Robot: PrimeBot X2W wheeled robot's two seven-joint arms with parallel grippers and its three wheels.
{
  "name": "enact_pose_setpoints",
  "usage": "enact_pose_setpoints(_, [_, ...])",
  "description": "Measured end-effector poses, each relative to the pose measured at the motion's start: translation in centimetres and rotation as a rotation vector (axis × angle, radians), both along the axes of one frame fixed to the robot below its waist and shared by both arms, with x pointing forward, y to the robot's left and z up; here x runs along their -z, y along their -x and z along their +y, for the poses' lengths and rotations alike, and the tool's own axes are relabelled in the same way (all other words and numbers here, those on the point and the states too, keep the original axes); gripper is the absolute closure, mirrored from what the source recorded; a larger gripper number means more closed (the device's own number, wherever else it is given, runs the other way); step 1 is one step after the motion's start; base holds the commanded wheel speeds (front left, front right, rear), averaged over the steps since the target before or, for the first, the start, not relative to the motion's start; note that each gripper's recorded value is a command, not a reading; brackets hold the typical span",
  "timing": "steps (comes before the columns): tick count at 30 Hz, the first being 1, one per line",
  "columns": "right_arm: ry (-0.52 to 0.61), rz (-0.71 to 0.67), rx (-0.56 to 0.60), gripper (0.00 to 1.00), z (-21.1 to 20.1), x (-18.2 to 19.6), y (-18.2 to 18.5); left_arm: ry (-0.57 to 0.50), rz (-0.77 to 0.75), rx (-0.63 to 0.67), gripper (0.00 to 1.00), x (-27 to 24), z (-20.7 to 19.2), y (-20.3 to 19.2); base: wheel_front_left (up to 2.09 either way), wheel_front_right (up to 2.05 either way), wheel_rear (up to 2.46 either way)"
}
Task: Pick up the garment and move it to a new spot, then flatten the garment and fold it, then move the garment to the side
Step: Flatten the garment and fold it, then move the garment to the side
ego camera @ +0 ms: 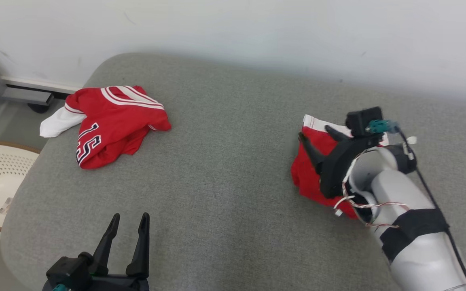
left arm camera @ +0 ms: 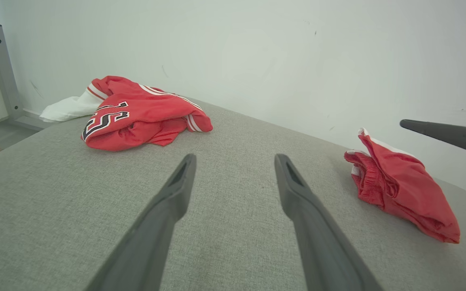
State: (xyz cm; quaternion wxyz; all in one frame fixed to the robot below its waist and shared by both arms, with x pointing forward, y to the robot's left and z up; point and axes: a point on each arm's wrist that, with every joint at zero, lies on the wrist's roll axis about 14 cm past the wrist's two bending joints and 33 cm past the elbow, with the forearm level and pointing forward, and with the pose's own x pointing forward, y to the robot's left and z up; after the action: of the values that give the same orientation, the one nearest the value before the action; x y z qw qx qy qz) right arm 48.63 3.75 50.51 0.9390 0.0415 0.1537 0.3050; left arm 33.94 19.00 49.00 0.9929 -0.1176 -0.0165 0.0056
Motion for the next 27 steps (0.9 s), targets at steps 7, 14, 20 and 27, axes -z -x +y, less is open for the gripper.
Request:
enact_pose_setpoints(7, [0.071, 0.096, 0.227, 0.00, -8.2, 0.9, -1.6, 0.002, -0.005, 0.029, 0.00, -0.1, -0.9, -0.1, 0.00, 0.00, 0.00])
enact_pose_setpoints(14, [0.122, 0.318, 0.379, 0.00, -14.8, 4.6, 0.6, 0.003, -0.004, 0.056, 0.00, 0.0, -1.7, -0.4, 0.00, 0.00, 0.00])
enact_pose_setpoints(20, [0.083, 0.406, 0.416, 0.00, -16.4, 5.6, 1.7, 0.004, 0.002, 0.068, 0.00, 0.2, -2.1, -0.6, 0.00, 0.00, 0.00])
enact_pose_setpoints(27, [0.059, 0.476, 0.417, 0.00, -16.1, 7.4, 1.9, 0.003, 0.011, 0.071, 0.00, 0.4, -2.2, -0.7, 0.00, 0.00, 0.00])
